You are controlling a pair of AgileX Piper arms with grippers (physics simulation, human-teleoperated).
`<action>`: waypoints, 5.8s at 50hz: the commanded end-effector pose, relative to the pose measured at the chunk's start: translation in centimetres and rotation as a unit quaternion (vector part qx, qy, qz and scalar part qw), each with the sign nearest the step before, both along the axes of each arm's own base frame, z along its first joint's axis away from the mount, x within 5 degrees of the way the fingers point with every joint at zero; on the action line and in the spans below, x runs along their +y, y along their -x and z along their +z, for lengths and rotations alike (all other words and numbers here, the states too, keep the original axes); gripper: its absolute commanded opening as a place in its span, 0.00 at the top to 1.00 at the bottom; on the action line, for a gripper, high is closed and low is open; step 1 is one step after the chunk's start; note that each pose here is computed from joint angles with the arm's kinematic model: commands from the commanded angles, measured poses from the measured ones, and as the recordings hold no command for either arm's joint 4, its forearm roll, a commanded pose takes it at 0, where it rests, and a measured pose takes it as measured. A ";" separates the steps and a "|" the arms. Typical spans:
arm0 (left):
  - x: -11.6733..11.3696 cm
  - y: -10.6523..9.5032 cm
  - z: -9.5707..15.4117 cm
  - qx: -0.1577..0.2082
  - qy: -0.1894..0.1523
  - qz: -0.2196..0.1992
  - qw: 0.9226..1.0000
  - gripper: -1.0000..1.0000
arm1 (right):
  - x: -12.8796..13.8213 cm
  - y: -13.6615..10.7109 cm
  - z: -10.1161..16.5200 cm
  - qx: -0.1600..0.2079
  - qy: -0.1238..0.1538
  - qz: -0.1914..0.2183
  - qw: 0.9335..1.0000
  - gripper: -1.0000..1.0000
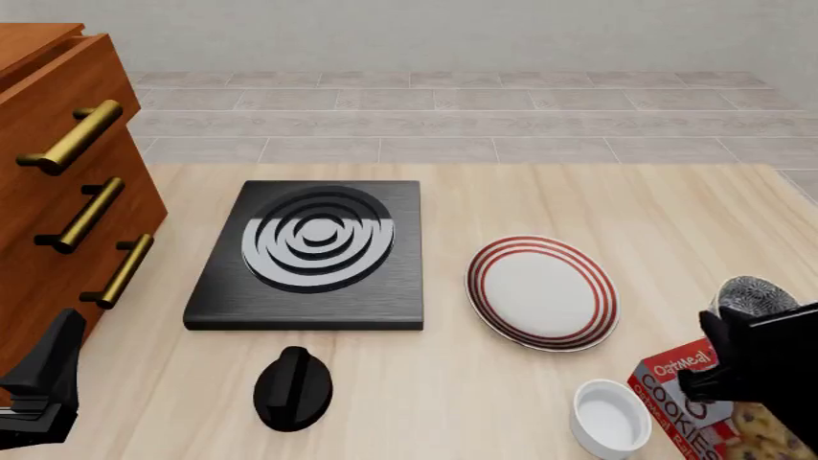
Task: Pick the akita bowl on the cookies box and place it on the plate.
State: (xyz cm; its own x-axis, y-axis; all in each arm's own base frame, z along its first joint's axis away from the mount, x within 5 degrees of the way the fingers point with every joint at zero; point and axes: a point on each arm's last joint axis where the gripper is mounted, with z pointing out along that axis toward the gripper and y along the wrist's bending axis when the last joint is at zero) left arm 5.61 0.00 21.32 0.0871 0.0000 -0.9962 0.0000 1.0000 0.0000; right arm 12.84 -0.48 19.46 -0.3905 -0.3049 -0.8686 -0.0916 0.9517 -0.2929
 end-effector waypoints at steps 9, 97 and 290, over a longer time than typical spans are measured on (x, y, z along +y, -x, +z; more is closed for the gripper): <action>0.0 0.0 0.0 0.000 0.000 0.000 1.000 0.00 | 1.4 -4.1 1.4 -0.013 0.025 0.056 0.998 1.00; 0.0 0.0 0.0 0.000 0.000 0.000 1.000 0.00 | 8.7 -9.8 1.4 0.004 0.021 0.201 0.979 1.00; 0.0 0.0 0.0 0.000 0.000 0.000 1.000 0.00 | 10.6 -14.6 -6.1 0.096 -0.021 0.174 0.980 0.00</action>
